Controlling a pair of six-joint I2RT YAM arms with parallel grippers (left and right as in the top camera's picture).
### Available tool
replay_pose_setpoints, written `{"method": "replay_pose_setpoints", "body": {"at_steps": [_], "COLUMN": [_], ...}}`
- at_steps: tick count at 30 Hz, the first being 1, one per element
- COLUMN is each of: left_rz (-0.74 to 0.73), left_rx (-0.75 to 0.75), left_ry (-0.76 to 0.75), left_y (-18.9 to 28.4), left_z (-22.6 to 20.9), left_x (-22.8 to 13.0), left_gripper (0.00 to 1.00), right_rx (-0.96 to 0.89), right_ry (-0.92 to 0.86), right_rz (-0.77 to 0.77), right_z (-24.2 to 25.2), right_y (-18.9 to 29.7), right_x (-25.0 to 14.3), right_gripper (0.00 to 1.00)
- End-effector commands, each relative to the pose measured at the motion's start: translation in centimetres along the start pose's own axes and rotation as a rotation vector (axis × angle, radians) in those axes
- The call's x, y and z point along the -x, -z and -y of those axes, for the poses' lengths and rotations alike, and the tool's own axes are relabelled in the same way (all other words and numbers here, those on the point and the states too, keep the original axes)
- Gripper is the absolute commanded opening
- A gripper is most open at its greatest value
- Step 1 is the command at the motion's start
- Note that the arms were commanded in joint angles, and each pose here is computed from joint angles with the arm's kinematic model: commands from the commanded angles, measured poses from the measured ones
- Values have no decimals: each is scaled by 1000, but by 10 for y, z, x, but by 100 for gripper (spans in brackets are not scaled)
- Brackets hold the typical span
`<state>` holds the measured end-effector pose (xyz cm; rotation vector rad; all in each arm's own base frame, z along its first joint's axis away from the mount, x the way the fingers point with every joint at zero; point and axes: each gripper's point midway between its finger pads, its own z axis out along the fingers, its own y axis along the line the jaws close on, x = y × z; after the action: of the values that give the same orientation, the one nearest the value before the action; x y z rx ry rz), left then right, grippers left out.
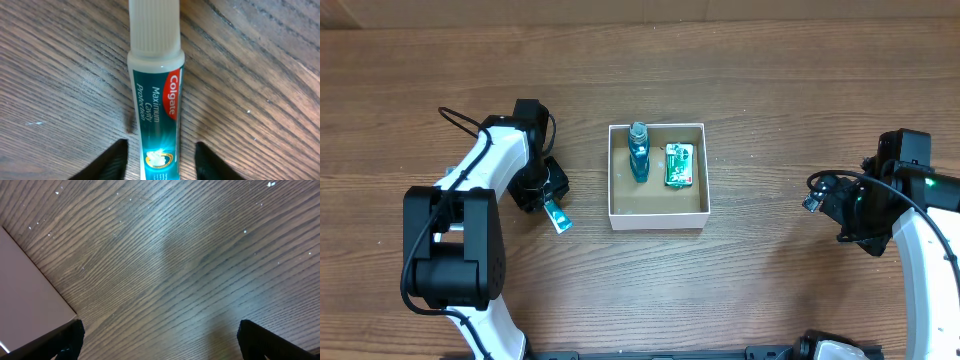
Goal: Pack container
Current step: 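Grasp the Colgate toothpaste tube with the left gripper, then carry the toothpaste tube with the left gripper into the box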
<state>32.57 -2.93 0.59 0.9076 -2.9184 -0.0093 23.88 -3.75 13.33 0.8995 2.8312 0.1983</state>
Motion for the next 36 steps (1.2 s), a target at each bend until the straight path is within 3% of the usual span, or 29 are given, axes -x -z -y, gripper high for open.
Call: {"method": "replay_pose_setpoints", "body": {"at_steps": [1,7,16,23,27,31,34,36], "left_rz": [-20,-26,-26,-5,70,253,383,489], "left_rx": [15,21,25,26,35,-19,-105,-168], "left_ry": [3,3,3,-24,-48,-141,-257,-420], "left_y": [-5,-5,-5,6,42,116,165,200], "left_z": [-4,-5,-6,-4,0,21,45,68], "left_x": [-2,-4,-4,2,16,27,20,4], "left_gripper": [33,25,4,4,4,4,4,4], "right_rx": [23,23,23,23,23,23,23,24], "right_ry": [9,8,8,8,8,8,8,9], "right_rz": [18,18,18,18,18,19,20,22], "right_z": [-4,-4,-4,-4,-4,-4,-4,-4], "right_y": [5,5,5,5,5,5,5,5], "right_x": [1,1,1,1,1,1,1,2], "right_gripper": [100,100,100,100,100,100,100,100]}}
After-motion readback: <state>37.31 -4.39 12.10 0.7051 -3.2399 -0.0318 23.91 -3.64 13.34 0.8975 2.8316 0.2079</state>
